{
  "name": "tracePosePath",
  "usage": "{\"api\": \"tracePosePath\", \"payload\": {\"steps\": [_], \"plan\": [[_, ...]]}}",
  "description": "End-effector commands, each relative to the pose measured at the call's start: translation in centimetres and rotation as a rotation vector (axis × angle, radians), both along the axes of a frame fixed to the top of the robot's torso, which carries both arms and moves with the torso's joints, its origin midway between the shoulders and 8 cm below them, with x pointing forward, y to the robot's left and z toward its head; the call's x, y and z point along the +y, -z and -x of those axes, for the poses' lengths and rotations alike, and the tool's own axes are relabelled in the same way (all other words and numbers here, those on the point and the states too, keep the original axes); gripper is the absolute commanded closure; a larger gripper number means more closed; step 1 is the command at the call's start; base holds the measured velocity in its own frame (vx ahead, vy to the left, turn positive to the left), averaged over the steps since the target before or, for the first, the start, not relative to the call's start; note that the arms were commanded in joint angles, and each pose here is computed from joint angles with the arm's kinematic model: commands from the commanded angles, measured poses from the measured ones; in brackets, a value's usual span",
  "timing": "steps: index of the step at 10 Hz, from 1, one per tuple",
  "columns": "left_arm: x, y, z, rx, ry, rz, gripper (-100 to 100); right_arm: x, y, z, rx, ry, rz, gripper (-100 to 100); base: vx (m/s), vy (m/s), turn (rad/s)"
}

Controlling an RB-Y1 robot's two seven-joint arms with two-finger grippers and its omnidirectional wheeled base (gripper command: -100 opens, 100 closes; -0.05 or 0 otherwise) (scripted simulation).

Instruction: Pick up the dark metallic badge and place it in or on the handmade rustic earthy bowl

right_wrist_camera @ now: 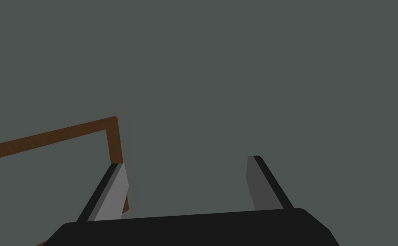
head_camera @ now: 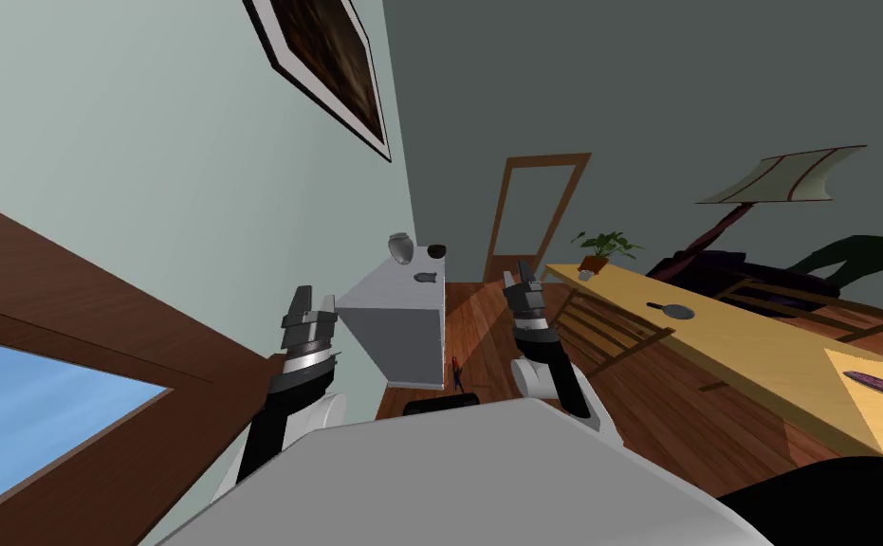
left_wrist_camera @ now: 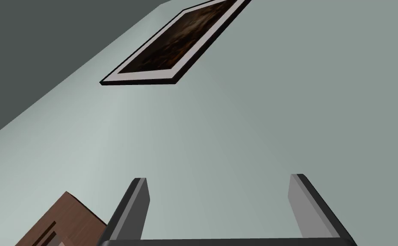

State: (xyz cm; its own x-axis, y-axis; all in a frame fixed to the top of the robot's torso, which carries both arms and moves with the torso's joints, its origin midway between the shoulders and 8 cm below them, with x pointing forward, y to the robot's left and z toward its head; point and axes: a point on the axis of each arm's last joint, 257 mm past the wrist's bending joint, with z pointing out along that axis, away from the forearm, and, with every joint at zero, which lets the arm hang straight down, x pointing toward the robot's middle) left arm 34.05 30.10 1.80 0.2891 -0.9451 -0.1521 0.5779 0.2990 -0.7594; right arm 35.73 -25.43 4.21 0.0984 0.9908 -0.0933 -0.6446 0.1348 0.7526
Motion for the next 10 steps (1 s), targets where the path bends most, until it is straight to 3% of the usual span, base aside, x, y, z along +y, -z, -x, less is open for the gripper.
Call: {"api": "tracePosePath", "payload": {"steps": [1, 5, 10], "plan": [[0.2, 0.0, -0.3, 0.013, 0.013, -0.009, -100, 0.0, 0.0, 0.0, 0.0, 0.0, 0.0, 0, 0.0, 0.005, -0.031], [1.7, 0.0, -1.6, 0.076, 0.06, -0.013, -100, 0.0, 0.0, 0.0, 0.0, 0.0, 0.0, 0, -0.034, -0.045, -0.149], [2.8, 0.2, -2.7, 0.138, 0.09, -0.005, -100, 0.0, 0.0, 0.0, 0.0, 0.0, 0.0, 0, -0.022, -0.034, -0.087]]}}
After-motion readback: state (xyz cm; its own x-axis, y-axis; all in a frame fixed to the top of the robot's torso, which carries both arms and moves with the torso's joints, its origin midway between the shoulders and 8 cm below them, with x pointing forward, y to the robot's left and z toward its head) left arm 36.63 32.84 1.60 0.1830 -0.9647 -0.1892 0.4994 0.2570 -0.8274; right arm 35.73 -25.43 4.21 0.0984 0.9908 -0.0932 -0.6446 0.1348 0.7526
